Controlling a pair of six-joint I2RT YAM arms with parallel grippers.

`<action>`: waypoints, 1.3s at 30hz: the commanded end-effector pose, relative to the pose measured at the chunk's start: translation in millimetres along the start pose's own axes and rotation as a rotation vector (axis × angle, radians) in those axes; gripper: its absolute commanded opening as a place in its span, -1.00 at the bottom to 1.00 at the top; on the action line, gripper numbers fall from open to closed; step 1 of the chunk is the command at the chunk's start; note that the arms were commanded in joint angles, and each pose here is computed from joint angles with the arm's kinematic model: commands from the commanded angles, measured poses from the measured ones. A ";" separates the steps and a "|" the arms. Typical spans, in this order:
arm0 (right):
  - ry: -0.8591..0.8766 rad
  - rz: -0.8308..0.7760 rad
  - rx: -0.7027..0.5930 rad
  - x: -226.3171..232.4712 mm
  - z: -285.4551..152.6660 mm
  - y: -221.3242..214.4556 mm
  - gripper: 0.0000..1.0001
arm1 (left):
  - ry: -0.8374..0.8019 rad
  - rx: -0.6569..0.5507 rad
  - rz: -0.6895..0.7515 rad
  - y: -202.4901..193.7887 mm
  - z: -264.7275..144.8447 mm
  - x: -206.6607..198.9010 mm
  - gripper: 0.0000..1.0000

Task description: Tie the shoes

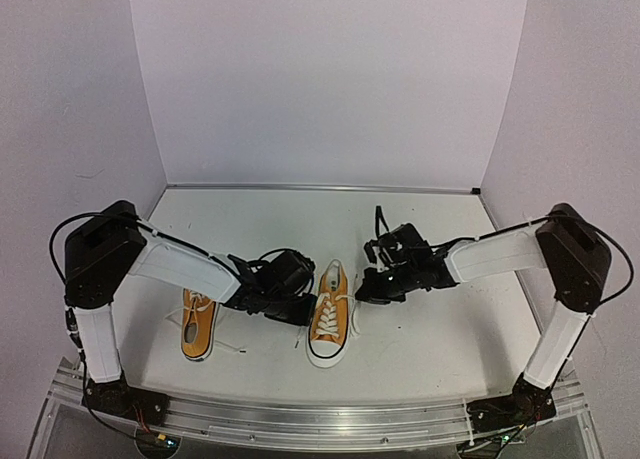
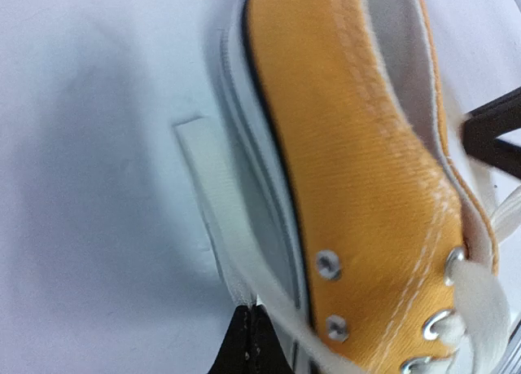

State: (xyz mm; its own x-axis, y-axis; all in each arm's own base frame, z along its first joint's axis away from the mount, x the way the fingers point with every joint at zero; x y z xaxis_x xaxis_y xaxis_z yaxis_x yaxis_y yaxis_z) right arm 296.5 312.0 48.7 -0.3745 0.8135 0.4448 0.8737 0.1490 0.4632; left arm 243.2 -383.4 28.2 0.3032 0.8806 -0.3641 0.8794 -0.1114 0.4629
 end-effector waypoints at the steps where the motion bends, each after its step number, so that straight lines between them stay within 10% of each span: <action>1: -0.113 0.033 -0.157 -35.7 -70.4 32.8 -1.00 | -0.004 -0.132 -0.057 45.8 -63.9 23.5 -1.00; 17: -0.445 0.222 -0.346 -127.5 -184.5 22.0 -1.00 | 0.124 -0.136 -0.083 55.0 -108.5 90.0 -1.00; 29: -0.321 0.250 -0.235 -128.6 -137.3 -5.6 -1.00 | 0.105 0.046 -0.015 14.9 -81.5 96.9 -0.99; 39: -0.236 0.250 -0.213 -119.7 -122.6 -7.9 -1.00 | 0.078 0.152 0.015 -7.7 -79.0 96.1 -0.27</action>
State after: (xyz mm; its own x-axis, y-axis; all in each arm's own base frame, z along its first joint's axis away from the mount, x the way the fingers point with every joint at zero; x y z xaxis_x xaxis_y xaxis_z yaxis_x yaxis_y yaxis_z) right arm 290.7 137.4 81.2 -0.0362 0.9374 0.3463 0.8469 -0.1552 0.5086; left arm 246.7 -260.3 52.8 0.2544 0.9286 -0.2703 0.9197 -0.1458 0.3647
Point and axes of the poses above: each gripper's point midway between its finger pads, its own z axis out along the fingers, its own x axis along the line the jaws close on, y = z × x, the point moved 1 cm from there along -z, back along the fingers, and after that the axes turned 6 degrees about -z, right-handed, at the moved point
